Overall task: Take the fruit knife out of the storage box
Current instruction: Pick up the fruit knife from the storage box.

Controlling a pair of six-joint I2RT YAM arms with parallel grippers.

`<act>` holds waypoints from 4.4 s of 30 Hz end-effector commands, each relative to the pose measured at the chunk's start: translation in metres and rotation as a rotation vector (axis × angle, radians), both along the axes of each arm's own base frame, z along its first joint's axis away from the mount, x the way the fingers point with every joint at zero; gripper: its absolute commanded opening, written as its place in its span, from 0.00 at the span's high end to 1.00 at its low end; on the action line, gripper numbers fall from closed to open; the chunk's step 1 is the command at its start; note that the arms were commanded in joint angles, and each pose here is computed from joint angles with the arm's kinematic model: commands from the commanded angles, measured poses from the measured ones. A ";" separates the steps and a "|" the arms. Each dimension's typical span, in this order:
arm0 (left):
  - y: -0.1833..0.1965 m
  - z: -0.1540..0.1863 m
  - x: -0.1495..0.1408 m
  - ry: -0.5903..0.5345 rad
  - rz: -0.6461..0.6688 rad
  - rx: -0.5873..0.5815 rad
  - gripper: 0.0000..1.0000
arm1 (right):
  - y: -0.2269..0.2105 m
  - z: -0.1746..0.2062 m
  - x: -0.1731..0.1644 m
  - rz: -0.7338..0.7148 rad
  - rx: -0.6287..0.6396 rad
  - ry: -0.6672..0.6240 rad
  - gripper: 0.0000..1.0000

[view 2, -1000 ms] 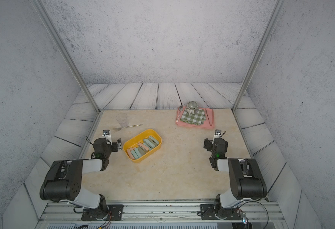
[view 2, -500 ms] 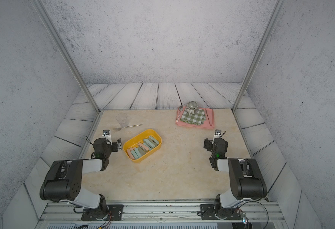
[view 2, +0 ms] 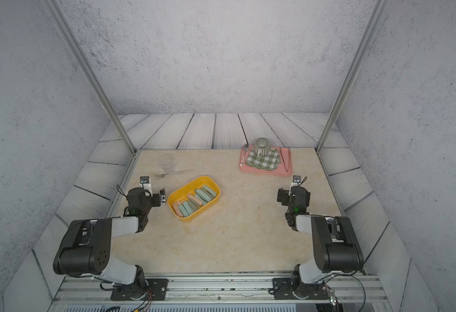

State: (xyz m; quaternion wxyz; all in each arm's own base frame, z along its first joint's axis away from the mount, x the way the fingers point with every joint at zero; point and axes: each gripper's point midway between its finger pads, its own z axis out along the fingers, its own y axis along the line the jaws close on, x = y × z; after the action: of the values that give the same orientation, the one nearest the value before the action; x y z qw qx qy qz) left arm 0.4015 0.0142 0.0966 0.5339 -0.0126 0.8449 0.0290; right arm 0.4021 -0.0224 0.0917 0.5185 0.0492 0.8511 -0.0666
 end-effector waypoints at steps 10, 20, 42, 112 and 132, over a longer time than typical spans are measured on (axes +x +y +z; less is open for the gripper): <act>-0.031 0.086 0.010 0.025 -0.040 -0.116 0.01 | -0.012 0.053 -0.012 -0.284 0.307 0.144 0.01; -0.099 0.127 -0.014 0.168 -0.047 -0.317 0.01 | 0.041 0.060 -0.001 -0.123 0.457 0.389 0.01; -0.170 0.048 -0.016 0.527 0.254 -0.788 0.43 | 0.141 0.069 -0.030 0.160 0.421 0.562 0.01; -0.189 -0.050 -0.035 0.864 0.282 -0.493 0.82 | 0.193 0.038 -0.020 0.283 0.315 0.689 0.01; -0.213 0.059 -0.041 0.634 -0.021 -0.338 0.82 | 0.196 0.070 -0.018 0.289 0.321 0.628 0.01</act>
State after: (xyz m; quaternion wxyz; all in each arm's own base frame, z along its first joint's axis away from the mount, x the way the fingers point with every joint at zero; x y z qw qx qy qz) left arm 0.3675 -0.1861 0.1339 0.2159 -0.1348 0.9602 -0.1149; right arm 0.3857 0.1760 0.1456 0.2096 -0.0147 0.9682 0.1360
